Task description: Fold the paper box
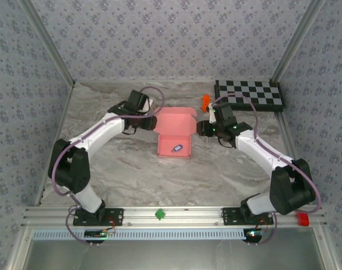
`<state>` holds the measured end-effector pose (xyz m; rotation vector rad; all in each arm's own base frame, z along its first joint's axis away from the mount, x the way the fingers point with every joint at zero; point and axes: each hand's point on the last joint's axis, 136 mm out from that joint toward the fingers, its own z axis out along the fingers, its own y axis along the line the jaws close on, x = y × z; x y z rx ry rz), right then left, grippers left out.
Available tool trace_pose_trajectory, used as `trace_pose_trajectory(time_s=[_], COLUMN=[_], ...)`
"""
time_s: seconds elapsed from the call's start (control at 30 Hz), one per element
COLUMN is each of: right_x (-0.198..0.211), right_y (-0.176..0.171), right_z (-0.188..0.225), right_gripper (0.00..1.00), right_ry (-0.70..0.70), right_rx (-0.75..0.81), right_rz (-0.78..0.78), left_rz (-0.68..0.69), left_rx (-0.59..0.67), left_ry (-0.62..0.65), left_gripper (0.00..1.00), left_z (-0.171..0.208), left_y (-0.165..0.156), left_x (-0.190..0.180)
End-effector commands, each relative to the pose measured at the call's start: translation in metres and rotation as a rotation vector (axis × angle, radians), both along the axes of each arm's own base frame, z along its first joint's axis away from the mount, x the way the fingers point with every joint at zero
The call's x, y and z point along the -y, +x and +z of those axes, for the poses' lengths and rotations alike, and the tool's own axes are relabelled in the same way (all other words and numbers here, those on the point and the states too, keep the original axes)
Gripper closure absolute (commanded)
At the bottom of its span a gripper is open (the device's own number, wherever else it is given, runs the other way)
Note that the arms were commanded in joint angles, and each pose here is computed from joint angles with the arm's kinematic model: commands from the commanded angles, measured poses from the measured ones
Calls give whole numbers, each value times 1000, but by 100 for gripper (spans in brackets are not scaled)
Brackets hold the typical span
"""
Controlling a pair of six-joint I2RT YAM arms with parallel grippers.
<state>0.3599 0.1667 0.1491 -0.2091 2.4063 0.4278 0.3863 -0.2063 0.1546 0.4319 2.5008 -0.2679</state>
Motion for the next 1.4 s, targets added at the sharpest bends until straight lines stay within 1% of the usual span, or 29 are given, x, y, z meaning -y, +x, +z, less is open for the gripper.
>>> trace_pose_trajectory(time_s=[0.0,0.23,0.47,0.83,0.87,0.9,1.0,1.1,1.37], right_x=[-7,-12,-23,-29,-30,-33,-37,-38,-41], right_y=[6,27,38,40,40,47,48,49,50], right_z=[2,-2,-8,-21,-20,-8,-7,-7,-9], right_gripper=[47,47,48,53,54,54,56,58,60], right_ry=[13,37,67,94,99,113,121,127,129], right_rx=[-26,-61,-84,-118,-118,-90,-90,-89,-101], right_rz=[52,63,79,91,94,98,107,112,117], left_rz=[-106,-161,-173,-164,-164,-165,-166,-165,-161], left_rx=[-5,-33,-68,-107,-109,-113,-122,-129,-141], left_ry=[-77,-169,-202,-256,-259,-262,-268,-267,-273], left_gripper=[42,42,43,56,57,59,62,63,64], left_z=[14,13,5,0,0,-1,-2,-4,-8], left_y=[5,14,21,31,31,31,30,28,29], left_x=[15,24,33,42,43,44,44,44,45])
